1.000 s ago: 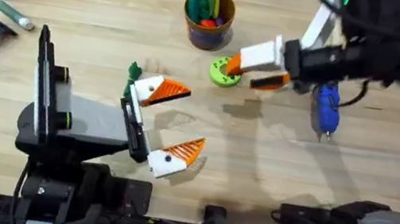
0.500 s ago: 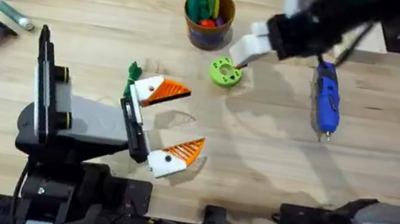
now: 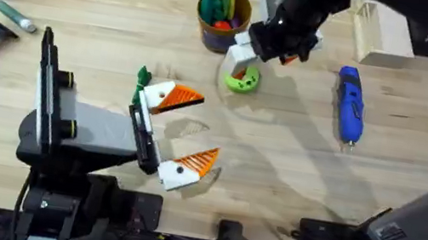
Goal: Pick up the gripper from the table and insert it into the empty holder that is missing its gripper. Then pick up a screw, insert it into the mounting hole, and use the screwdriver to tighten it. Finally, clean up the table by picking up the vegetable and placing it into the bucket.
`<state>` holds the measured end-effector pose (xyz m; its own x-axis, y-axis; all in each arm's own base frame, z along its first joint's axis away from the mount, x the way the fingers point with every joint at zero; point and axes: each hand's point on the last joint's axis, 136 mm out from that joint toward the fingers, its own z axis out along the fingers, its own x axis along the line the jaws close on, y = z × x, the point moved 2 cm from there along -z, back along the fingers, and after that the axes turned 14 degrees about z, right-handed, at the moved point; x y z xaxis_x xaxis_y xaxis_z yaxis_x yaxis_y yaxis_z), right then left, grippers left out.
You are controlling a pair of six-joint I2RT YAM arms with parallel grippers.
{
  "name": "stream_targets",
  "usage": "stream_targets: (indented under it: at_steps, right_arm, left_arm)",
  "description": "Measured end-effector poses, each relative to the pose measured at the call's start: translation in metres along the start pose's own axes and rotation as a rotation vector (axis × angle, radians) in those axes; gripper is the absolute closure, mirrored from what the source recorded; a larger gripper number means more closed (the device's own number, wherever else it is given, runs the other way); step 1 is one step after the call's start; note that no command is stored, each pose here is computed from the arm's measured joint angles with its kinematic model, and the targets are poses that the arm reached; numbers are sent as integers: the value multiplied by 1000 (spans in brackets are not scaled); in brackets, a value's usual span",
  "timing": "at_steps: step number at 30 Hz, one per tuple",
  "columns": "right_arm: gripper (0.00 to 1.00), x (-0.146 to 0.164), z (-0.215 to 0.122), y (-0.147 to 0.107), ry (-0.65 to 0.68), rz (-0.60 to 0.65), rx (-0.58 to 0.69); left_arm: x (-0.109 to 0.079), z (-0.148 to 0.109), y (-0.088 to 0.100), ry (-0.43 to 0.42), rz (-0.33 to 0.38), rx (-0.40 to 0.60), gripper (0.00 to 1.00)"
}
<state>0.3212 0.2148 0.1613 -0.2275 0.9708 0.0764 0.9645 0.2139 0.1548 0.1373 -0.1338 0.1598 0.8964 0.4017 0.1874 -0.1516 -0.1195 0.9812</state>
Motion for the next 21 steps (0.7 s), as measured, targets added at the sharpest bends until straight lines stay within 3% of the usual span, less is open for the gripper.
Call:
stream_targets:
  at_steps: [7,10,21]
  right_arm:
    - [14,0,5,4,-18,13,-14]
    - [73,1,7,9,-13,14,-34]
    - [117,-1,43,8,-21,22,-28]
  left_arm:
    - [0,0,0,0,0,0,15]
    - [0,0,0,0,0,0,15]
    - [0,0,0,0,0,0,15]
